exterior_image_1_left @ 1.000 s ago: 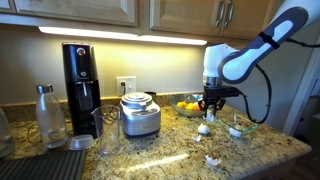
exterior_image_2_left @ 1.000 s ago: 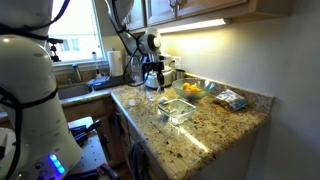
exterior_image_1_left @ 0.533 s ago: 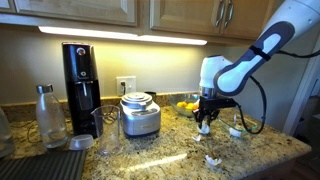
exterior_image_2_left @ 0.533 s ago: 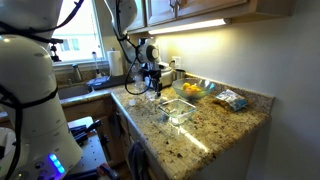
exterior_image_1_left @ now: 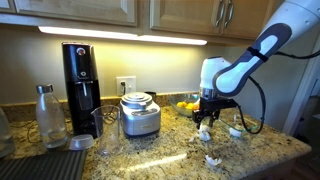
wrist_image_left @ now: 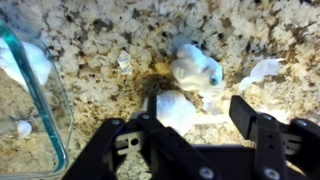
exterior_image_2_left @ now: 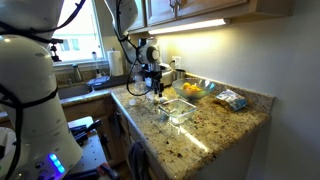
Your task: Remove all the garlic from the glass bowl and put them on the counter
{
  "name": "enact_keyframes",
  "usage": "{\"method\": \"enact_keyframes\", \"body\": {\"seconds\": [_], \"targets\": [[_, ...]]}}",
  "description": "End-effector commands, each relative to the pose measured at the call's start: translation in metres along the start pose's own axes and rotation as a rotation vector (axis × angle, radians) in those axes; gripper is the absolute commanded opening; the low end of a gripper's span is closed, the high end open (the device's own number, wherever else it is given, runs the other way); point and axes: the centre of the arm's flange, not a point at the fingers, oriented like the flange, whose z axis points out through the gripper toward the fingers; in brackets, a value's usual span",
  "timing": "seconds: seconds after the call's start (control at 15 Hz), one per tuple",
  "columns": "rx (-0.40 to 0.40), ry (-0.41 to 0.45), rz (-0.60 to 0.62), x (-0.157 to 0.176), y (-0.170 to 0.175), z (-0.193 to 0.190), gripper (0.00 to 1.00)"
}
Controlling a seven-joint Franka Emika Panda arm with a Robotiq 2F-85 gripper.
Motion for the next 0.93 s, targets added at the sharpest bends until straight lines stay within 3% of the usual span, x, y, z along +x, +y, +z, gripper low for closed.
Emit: {"method": "enact_keyframes", "body": {"seconds": [0.0,0.33,0.73,0.8,0.87], "targets": [[-0.033,0.03,0.017,-0.001,0.027,-0.031,0.99],[-0.058,0.036,0.083,0.017,0.072,-0.058,1.0],[-0.088,-0.014,0.129,0.033,0.137,-0.067,1.0],[-0.08,0.008,0.129,0.044,0.111,-0.055,1.0],[-0.083,0.004,0.134,0.046,0.121,-0.056,1.0]]}}
